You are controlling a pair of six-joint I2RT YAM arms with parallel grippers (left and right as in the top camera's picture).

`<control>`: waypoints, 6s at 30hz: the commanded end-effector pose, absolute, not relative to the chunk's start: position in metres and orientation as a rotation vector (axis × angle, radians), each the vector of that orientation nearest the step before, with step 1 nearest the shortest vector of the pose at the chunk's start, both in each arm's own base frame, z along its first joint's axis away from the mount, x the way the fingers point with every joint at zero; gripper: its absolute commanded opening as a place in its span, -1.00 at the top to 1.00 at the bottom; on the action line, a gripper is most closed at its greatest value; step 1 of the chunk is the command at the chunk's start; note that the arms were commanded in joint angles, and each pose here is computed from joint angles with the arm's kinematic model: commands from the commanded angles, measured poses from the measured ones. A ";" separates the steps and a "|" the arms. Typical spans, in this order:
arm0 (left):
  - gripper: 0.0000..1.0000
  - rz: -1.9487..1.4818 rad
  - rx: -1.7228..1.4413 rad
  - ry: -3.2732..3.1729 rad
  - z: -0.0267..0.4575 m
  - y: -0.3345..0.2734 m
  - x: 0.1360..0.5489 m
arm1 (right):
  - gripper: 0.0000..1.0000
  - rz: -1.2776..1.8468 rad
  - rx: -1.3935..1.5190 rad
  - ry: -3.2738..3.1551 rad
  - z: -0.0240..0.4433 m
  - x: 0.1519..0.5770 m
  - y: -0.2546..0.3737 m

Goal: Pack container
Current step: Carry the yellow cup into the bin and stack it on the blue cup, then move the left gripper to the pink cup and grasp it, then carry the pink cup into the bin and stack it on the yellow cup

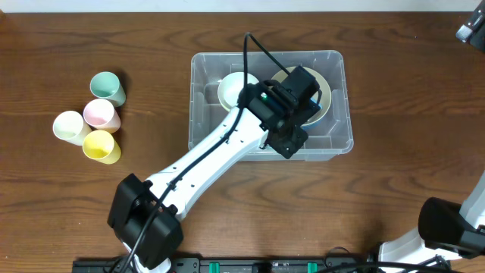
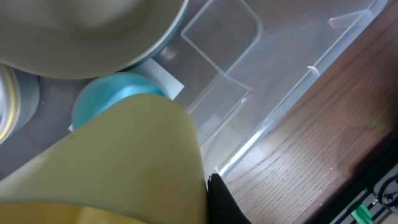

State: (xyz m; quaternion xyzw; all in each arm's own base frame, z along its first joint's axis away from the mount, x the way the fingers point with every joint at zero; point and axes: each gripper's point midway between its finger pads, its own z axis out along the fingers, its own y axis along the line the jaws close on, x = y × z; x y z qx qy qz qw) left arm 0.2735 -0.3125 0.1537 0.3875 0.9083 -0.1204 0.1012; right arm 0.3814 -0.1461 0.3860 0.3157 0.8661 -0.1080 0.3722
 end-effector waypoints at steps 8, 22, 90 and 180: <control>0.88 -0.307 1.144 2.675 0.151 -0.309 0.284 | -0.98 -0.284 0.839 2.206 0.387 0.379 -0.150; -0.15 -0.278 1.134 2.663 0.151 -0.307 0.288 | -0.99 -0.284 0.839 2.206 0.387 0.379 -0.150; -0.56 0.128 -0.436 3.021 0.081 0.113 0.396 | -0.98 -0.284 0.839 2.206 0.387 0.379 -0.150; -0.03 -0.153 1.043 2.658 0.154 -0.316 0.279 | -0.99 -0.284 0.839 2.206 0.387 0.379 -0.150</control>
